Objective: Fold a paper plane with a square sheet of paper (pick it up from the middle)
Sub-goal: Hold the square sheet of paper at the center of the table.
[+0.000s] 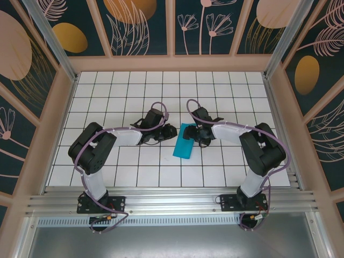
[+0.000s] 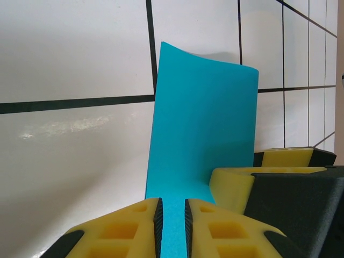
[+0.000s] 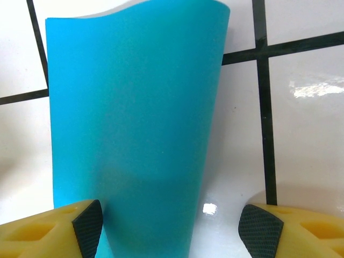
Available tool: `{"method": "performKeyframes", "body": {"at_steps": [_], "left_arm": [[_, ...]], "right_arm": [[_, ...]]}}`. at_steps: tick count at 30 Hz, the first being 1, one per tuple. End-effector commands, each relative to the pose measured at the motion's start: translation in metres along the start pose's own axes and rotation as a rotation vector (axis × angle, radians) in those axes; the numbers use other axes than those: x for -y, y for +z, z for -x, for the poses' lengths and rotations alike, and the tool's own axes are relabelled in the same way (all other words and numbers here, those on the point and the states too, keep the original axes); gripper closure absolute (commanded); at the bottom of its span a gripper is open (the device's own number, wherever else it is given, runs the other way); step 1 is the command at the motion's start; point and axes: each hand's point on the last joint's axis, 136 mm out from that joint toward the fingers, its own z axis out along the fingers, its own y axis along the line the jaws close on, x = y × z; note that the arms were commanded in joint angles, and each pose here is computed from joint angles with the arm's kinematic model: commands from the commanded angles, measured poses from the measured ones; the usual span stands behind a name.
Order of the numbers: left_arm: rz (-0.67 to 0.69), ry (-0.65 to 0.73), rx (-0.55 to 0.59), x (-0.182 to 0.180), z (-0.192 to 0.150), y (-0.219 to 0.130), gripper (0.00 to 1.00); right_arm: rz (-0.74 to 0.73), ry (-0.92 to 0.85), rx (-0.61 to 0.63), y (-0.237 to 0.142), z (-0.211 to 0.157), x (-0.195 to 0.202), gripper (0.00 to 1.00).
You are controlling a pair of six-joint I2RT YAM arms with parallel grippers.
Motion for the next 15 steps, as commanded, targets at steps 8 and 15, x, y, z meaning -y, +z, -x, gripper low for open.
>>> {"method": "performKeyframes", "body": {"at_steps": [8,15], "left_arm": [[-0.066,0.014,-0.036,0.0177,-0.0023,0.0008,0.78],[-0.061,0.008,-0.041,0.0164,-0.002,0.004,0.78]], "right_arm": [[-0.273,0.01,-0.089,0.036,-0.0341,0.0767,0.25],[-0.286,0.043,-0.082,0.0355,-0.036,0.0807,0.26]]}}
